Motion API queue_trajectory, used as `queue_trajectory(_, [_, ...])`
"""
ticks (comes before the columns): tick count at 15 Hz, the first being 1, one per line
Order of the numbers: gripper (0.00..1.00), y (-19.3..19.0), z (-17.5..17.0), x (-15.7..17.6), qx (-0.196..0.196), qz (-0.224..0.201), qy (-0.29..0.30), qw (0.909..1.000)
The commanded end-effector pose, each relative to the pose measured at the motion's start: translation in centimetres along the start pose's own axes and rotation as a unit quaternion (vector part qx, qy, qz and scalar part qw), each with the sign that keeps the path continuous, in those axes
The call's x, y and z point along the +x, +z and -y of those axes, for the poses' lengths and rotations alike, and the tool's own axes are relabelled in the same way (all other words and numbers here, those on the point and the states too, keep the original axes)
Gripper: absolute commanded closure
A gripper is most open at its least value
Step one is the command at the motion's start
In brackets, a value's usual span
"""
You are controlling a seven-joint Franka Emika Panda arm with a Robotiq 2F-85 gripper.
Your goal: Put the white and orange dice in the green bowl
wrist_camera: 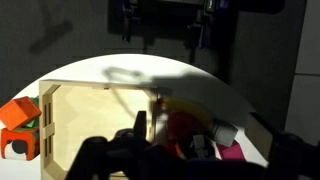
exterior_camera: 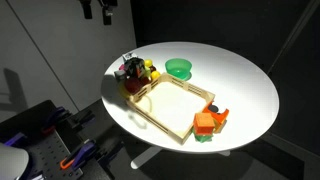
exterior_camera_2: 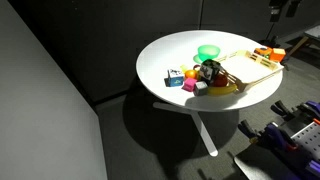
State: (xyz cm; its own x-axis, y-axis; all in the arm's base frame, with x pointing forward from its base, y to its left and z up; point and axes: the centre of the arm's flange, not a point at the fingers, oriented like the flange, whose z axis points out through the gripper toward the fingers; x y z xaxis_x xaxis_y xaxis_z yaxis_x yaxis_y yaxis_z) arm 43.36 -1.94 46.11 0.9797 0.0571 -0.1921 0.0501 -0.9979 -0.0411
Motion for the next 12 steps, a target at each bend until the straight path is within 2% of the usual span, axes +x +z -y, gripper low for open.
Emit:
queue_trajectory(1, [0.0,-0.03,0.0,0.0,0.0,0.0,0.0,1.0])
queue_trajectory(10, [0.0,-0.06,0.0,-0.01,0.0,-0.001,0.0,1.0])
queue_trajectory(12, [0.0,-0.19,0.48,0.87,-0.002,-0.005,0.002,1.0])
